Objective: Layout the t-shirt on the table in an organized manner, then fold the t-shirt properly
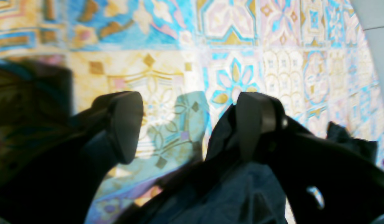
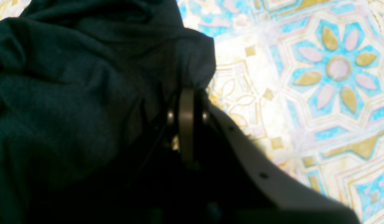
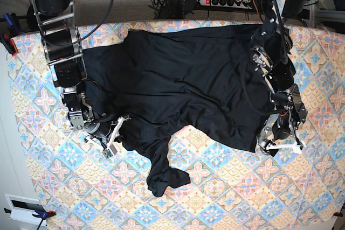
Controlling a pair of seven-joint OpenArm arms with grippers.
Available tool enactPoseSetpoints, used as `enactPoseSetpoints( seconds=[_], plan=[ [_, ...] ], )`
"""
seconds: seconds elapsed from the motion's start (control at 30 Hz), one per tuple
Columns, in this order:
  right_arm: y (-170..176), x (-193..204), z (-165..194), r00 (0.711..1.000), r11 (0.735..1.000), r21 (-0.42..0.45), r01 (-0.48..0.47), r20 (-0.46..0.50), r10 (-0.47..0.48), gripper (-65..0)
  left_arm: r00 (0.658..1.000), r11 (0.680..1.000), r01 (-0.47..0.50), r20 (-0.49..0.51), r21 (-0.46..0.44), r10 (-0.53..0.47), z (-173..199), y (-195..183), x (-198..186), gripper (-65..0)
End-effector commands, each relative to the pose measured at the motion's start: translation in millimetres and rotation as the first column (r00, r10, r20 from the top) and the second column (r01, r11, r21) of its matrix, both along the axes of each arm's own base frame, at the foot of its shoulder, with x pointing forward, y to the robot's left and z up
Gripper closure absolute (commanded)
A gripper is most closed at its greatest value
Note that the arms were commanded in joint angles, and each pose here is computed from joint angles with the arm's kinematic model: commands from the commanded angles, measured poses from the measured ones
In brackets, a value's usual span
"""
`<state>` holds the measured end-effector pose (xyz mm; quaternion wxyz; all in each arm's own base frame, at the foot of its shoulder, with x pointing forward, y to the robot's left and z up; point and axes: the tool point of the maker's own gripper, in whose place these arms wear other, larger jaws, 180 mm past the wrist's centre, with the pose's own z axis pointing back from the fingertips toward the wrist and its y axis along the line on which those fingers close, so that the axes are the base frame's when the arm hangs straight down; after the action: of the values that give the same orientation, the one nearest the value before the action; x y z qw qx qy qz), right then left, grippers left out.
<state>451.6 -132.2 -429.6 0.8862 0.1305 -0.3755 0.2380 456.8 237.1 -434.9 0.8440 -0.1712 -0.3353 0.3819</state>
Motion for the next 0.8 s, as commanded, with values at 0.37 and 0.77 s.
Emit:
enactPoseSetpoints(
  seconds=[0.37, 0.77],
  plan=[
    [-1.6, -0.3, 0.2, 0.999, 0.999, -0.034, -0.026, -0.022, 0.025, 0.0, 0.984, 0.978, 0.165, -0.044, -0.129, -0.172, -16.1, -74.2, -9.6, -45.1],
    [-1.6, -1.0, -0.5, 0.999, 0.999, -0.034, -0.026, -0.023, 0.025, 0.0, 0.972, 0.956, 0.23, -0.017, -0.182, -0.236, -13.2, -89.7, -12.3, -45.1]
  ],
)
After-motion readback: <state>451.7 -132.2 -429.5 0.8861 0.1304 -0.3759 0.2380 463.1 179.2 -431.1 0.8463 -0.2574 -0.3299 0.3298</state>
